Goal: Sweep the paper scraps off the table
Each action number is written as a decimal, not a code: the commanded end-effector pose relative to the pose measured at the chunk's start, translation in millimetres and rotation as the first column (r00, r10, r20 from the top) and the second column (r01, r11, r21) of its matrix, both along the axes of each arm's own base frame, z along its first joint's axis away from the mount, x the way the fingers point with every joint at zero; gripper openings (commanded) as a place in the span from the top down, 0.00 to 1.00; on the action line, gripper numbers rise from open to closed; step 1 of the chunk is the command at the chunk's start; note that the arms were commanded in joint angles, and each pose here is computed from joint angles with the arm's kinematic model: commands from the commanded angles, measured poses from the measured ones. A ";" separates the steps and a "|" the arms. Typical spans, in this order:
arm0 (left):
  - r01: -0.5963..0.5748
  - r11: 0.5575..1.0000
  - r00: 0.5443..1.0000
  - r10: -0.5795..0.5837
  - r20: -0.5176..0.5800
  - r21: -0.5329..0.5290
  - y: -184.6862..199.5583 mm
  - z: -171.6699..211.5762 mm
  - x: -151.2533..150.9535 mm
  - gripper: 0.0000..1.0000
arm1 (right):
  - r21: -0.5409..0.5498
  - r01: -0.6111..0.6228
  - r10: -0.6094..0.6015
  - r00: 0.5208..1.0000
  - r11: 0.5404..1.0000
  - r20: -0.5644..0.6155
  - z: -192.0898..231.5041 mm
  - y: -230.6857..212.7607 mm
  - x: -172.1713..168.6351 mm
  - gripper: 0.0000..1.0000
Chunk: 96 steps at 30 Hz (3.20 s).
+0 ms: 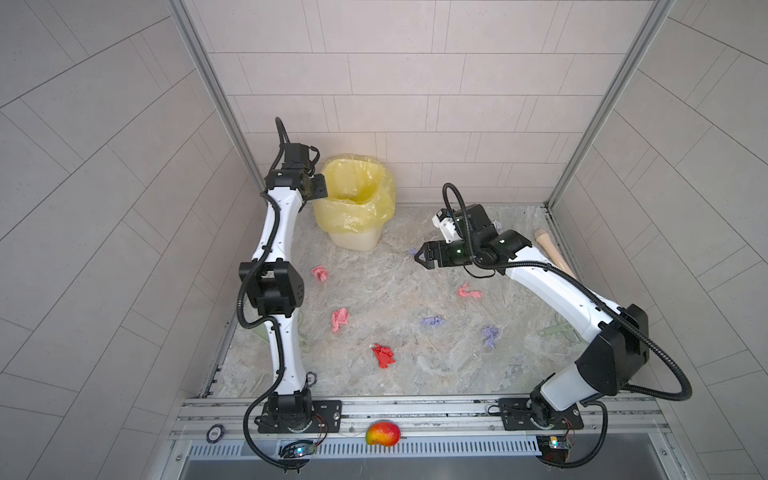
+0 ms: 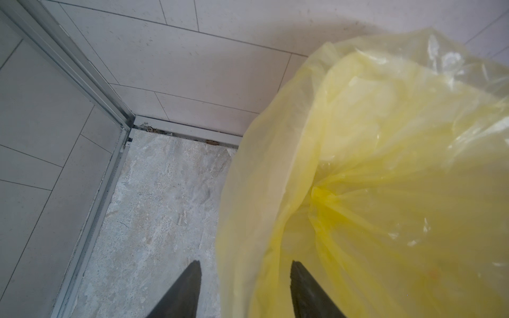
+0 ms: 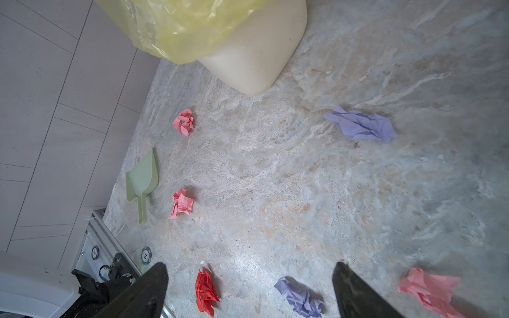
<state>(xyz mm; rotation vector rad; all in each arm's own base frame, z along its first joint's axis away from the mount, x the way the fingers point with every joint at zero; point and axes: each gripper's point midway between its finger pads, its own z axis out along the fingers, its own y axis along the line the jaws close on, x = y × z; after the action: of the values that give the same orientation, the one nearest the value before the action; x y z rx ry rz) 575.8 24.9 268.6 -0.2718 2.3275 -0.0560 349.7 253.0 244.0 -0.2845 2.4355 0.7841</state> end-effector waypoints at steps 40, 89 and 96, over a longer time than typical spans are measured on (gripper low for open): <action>-0.112 0.989 0.993 0.108 -0.044 -0.092 -5.4 12.7 -23.6 1.00 | -0.003 0.093 -0.092 0.994 0.996 0.065 25.4 -27.7 6.9 0.02; -0.248 0.960 0.969 0.246 -0.036 -0.133 -37.2 27.8 -93.8 0.75 | -0.009 0.132 -0.131 0.990 0.991 0.058 15.3 -44.5 -4.3 0.00; -0.239 0.962 0.970 0.243 0.011 -0.131 -36.0 47.9 -98.0 0.57 | -0.031 0.170 -0.168 0.984 0.985 0.056 13.6 -56.8 -2.8 0.01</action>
<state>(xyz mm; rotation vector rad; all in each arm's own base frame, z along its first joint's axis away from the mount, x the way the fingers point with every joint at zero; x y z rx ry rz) 486.3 -14.3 276.3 -0.6055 2.3490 -0.0815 350.7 209.2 249.5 -0.1453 2.4066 0.6881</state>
